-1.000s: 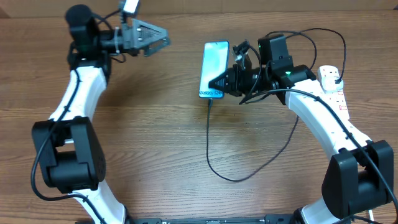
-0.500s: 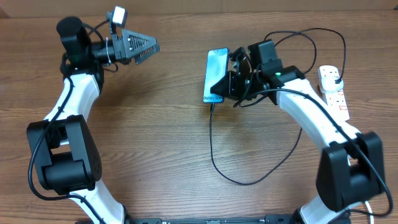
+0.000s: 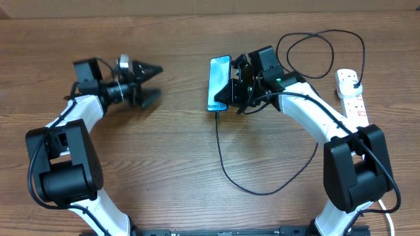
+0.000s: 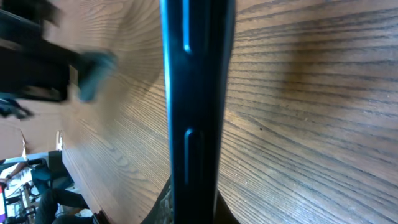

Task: Plug charger to phone and switch on socket
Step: 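Release the phone with the left gripper and pull it back left, then lower the phone flat onto the table with the right gripper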

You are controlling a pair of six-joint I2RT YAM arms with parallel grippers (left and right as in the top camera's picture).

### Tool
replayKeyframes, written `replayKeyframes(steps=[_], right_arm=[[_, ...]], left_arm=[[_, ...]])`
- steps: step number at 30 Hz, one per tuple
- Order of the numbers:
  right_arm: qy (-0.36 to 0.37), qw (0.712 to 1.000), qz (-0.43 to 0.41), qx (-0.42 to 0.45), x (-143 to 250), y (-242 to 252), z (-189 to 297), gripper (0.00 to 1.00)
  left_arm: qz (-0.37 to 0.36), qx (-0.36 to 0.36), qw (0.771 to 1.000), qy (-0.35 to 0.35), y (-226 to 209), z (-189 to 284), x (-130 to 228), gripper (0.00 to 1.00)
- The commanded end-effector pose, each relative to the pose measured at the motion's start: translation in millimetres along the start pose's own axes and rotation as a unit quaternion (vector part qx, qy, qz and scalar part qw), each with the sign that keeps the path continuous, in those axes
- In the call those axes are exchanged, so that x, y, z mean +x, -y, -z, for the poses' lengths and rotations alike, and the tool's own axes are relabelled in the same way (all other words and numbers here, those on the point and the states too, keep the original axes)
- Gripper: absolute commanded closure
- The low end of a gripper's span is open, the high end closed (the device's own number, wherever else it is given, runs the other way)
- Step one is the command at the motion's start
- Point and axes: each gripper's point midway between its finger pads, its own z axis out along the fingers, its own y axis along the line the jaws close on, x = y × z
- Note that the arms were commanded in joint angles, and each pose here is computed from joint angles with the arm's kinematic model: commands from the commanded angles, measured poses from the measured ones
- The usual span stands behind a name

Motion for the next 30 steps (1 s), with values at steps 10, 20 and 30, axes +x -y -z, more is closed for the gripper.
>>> replayKeyframes(steps=[10, 20, 30], right_arm=[[-0.020, 0.999, 0.023, -0.019, 7.5, -8.4, -35.9, 0.95], [-0.029, 0.999, 0.012, -0.028, 14.5, -11.6, -64.2, 0.95], [-0.032, 0.999, 0.016, -0.039, 21.0, -19.9, -87.2, 0.95]], left_arm=[[0.044, -0.302, 0.943, 0.131, -114.6, 41.0, -17.4, 0.00], [0.058, -0.316, 0.935, 0.150, -118.8, 45.3, -21.6, 0.01], [0.058, -0.316, 0.935, 0.149, -118.8, 45.3, -21.5, 0.00]])
